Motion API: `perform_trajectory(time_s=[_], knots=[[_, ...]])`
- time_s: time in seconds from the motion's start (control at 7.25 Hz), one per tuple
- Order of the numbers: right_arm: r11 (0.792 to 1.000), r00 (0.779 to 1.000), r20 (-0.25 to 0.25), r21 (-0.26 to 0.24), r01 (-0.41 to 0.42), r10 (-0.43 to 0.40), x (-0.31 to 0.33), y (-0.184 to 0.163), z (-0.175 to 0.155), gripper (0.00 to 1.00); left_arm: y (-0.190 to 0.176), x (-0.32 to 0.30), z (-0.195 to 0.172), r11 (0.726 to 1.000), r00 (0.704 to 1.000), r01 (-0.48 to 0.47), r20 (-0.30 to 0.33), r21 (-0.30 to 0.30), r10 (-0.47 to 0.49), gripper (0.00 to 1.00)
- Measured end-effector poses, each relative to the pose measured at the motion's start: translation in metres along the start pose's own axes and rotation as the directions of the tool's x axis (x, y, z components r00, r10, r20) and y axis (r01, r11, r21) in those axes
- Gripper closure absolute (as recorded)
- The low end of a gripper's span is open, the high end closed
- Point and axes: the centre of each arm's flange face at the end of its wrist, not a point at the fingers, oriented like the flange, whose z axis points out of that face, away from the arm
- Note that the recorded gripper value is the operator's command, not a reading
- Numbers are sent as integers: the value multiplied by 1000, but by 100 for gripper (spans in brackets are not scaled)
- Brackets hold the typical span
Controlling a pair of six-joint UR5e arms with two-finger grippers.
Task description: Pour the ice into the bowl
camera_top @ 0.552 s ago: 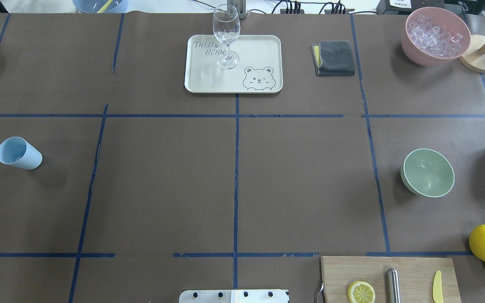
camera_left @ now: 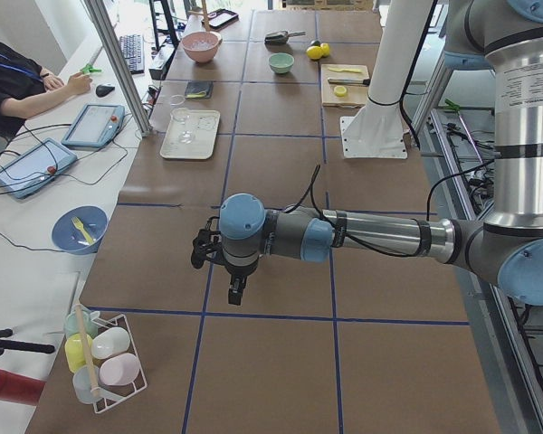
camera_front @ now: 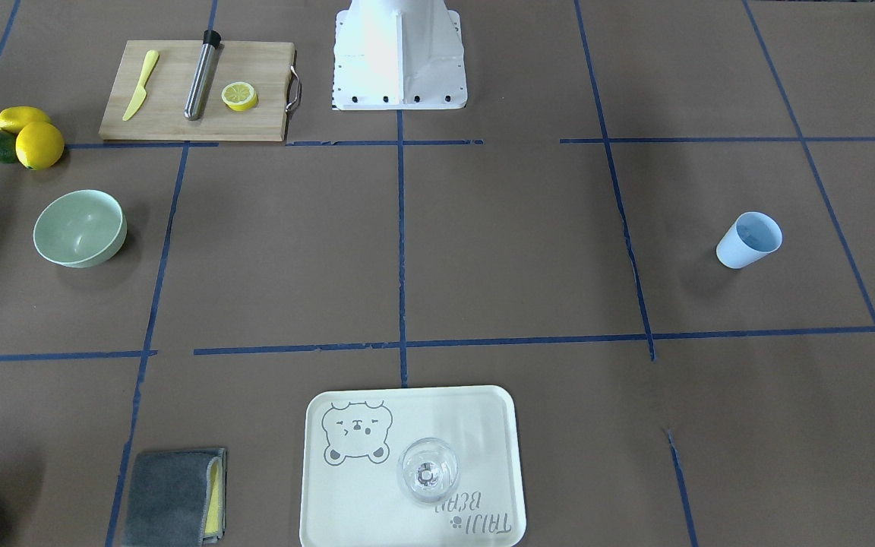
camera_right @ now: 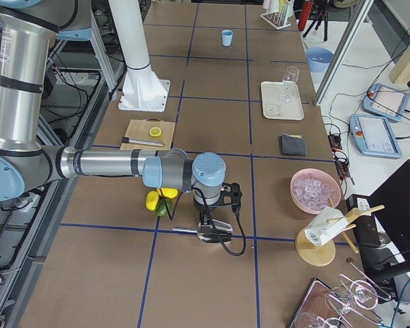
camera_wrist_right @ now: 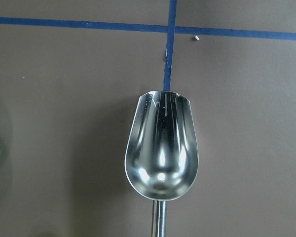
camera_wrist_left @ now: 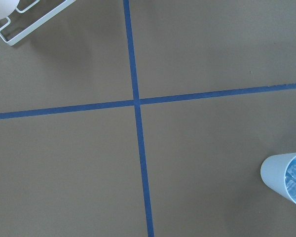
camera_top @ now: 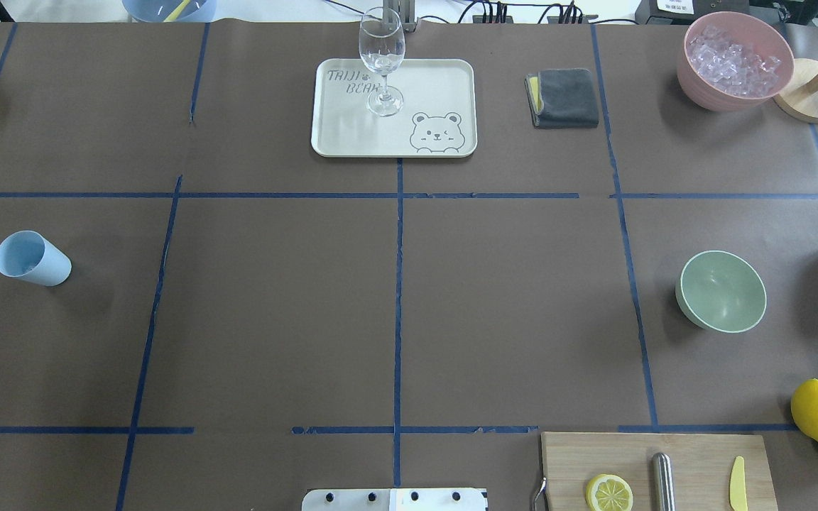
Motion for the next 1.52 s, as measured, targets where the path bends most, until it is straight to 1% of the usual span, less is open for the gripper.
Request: perform_trajectory(time_s=[0.28, 0.41, 0.55, 0.69, 0.97, 1.1, 1.24, 1.38, 1.52], knots=[[1000, 1000, 7, 15, 14, -14, -6, -5, -4, 0, 0, 0, 0, 1000, 1000, -1, -1, 1, 1, 0], [998, 999, 4, 48, 50, -50, -14, -13, -11, 0, 0, 1, -1, 1000, 1000, -3, -1, 3, 3, 0], [989, 994, -2, 100, 105, -105, -23, -27, -20, 0, -1, 2, -2, 1000, 1000, -5, -1, 4, 5, 0], [980, 990, 0, 140, 142, -143, -32, -43, -28, 0, -1, 2, -2, 1000, 1000, -6, -1, 6, 6, 0], [965, 981, 12, 185, 189, -194, -45, -55, -36, 0, -2, 3, -2, 1000, 1000, -9, -1, 7, 9, 0], [949, 970, 11, 211, 234, -242, -56, -58, -36, 0, -2, 3, -2, 1000, 1000, -10, -1, 7, 10, 0], [926, 952, 12, 234, 296, -307, -75, -63, -31, 0, -2, 3, -3, 1000, 1000, -10, -1, 8, 10, 0], [905, 928, 23, 230, 358, -373, -100, -67, -16, 0, -2, 3, -2, 1000, 1000, -10, -1, 8, 10, 0], [896, 910, 49, 204, 394, -411, -129, -70, 5, 0, -2, 3, -2, 1000, 1000, -9, -1, 7, 9, 0]])
